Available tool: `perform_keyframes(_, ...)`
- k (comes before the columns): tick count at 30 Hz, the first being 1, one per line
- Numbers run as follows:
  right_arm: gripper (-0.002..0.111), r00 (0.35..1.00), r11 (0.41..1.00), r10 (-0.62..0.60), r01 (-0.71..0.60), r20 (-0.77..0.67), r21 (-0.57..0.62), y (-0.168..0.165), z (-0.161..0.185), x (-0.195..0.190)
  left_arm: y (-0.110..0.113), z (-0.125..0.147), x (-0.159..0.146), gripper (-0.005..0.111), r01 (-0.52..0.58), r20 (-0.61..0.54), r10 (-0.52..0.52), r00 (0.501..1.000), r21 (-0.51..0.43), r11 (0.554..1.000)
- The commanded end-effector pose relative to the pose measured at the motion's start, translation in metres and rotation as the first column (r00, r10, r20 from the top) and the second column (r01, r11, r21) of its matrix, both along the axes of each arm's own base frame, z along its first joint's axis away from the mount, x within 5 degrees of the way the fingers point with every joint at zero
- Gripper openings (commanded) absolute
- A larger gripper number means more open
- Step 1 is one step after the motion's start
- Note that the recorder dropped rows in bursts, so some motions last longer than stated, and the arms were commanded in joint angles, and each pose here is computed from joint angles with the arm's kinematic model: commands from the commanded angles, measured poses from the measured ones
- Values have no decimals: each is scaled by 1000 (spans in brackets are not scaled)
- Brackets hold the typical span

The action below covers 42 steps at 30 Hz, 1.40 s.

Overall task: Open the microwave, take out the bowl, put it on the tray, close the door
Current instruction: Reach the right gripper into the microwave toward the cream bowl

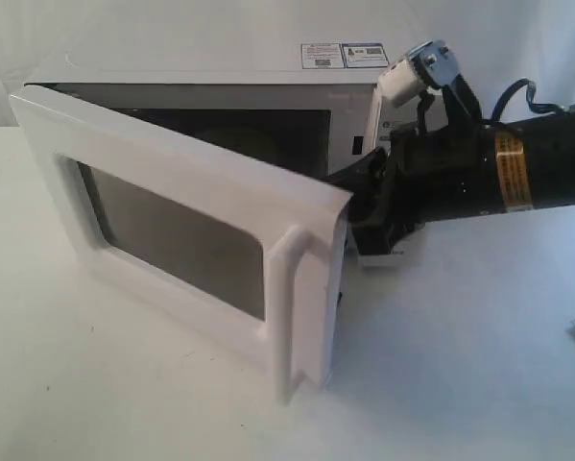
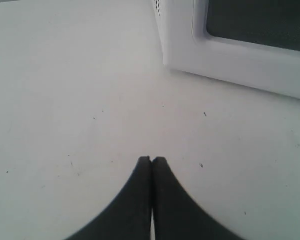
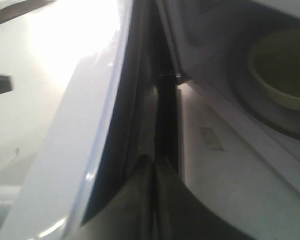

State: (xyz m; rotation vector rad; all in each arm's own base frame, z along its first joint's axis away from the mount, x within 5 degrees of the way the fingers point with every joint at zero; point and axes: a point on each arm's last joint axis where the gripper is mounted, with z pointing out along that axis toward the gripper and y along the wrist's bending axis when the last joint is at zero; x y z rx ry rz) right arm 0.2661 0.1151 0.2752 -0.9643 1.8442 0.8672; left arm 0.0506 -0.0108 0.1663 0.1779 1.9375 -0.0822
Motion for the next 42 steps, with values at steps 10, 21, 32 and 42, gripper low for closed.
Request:
perform_keyframes(10,0,995,996,88,-88,-44,-12,34,-1,-14,0,-1,0,0,-5,-1,5,1000,-4,1000)
perform_keyframes(21,0,932,923,142,-4,333,-384,122,-32,-6,0,-1,0,0,-5,-1,5,1000,-4,1000)
perform_keyframes(32,0,752,594,263,368,604,-716,150,-63,8,0,-1,0,0,-5,-1,5,1000,-4,1000)
perform_keyframes(42,0,718,361,403,445,567,-820,168,-82,39,0,-1,0,0,-5,-1,5,1000,-4,1000)
